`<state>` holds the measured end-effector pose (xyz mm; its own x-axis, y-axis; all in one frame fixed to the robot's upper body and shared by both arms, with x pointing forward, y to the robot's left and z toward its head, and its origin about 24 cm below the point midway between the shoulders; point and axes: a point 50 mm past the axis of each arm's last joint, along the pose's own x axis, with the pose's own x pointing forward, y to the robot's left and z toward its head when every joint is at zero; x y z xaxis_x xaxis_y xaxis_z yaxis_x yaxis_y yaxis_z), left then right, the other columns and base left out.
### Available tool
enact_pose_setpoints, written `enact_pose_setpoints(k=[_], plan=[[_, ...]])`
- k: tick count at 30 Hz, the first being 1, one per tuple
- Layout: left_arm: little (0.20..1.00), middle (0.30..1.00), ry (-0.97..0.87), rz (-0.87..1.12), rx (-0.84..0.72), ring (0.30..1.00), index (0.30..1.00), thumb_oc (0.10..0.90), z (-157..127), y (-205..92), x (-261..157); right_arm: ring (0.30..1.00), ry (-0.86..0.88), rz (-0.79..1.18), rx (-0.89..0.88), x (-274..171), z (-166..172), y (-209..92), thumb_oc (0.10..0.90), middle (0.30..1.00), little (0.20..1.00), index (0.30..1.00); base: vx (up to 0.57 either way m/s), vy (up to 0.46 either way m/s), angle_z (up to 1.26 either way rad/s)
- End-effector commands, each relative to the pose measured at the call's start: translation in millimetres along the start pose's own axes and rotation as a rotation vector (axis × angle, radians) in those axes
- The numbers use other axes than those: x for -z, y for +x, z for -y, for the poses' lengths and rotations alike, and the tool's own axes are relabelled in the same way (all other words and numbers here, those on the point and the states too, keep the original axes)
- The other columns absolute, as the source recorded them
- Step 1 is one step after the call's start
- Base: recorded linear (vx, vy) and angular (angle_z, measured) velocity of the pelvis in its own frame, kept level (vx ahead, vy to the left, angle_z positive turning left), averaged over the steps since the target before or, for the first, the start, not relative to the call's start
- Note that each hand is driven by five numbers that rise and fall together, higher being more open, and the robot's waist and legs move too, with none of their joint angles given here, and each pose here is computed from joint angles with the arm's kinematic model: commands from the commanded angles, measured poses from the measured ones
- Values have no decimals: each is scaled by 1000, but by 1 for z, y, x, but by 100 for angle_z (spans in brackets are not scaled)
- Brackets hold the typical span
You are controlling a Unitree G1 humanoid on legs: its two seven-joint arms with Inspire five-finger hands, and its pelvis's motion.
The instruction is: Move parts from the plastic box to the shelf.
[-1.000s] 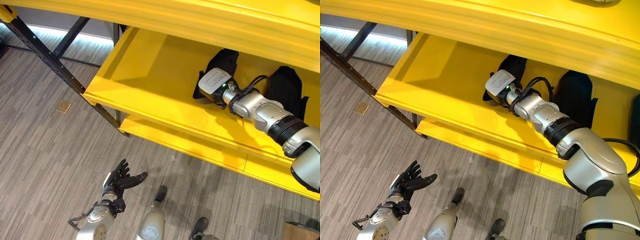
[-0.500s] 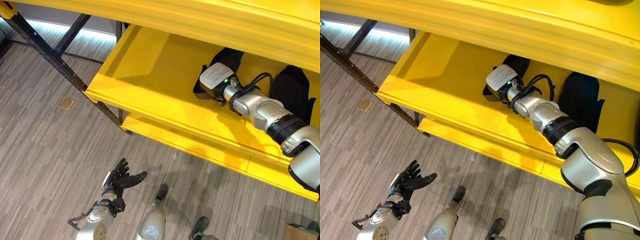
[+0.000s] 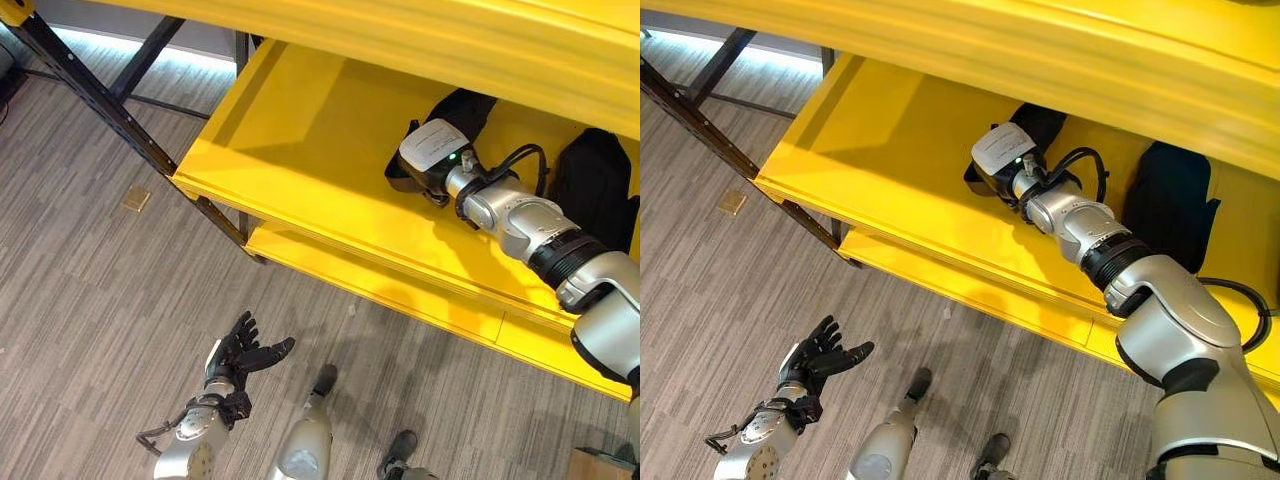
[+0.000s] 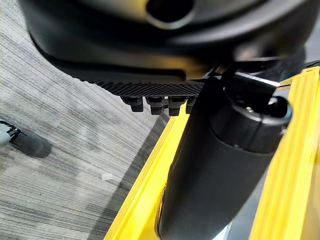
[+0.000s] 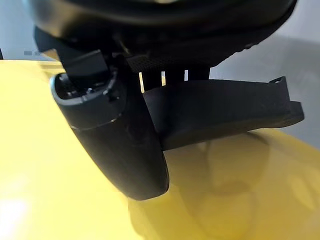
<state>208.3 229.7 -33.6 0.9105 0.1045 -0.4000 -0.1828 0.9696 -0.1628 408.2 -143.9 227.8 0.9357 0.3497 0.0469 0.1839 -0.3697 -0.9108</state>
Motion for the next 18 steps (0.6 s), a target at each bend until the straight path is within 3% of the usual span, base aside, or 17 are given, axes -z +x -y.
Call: enact_pose_setpoints(k=[1, 3, 4, 5, 6, 18], plan=[[1000, 1000, 69, 198, 21, 1000, 1000, 900, -8, 1, -46, 300, 10, 24, 184, -3, 59, 9, 400, 300, 300, 300, 0, 0, 0], [1000, 1000, 72, 198, 26, 1000, 1000, 900, -8, 1, -47, 300, 22, 29, 179, -4, 59, 9, 400, 300, 300, 300, 0, 0, 0], [1000, 1000, 72, 198, 27, 1000, 1000, 900, -8, 1, -47, 388, 28, 31, 174, -4, 58, 9, 463, 388, 388, 388, 0, 0, 0], [1000, 1000, 74, 198, 29, 1000, 1000, 900, -8, 1, -47, 849, 36, 34, 162, -6, 55, 10, 792, 849, 849, 849, 0, 0, 0], [1000, 1000, 74, 197, 29, 1000, 1000, 900, -8, 1, -46, 1000, 39, 38, 156, -7, 53, 10, 900, 1000, 1000, 1000, 0, 0, 0], [1000, 1000, 89, 186, 24, 1000, 1000, 900, -10, 1, -45, 1000, 127, 84, 135, -16, 47, 7, 900, 1000, 1000, 1000, 0, 0, 0]])
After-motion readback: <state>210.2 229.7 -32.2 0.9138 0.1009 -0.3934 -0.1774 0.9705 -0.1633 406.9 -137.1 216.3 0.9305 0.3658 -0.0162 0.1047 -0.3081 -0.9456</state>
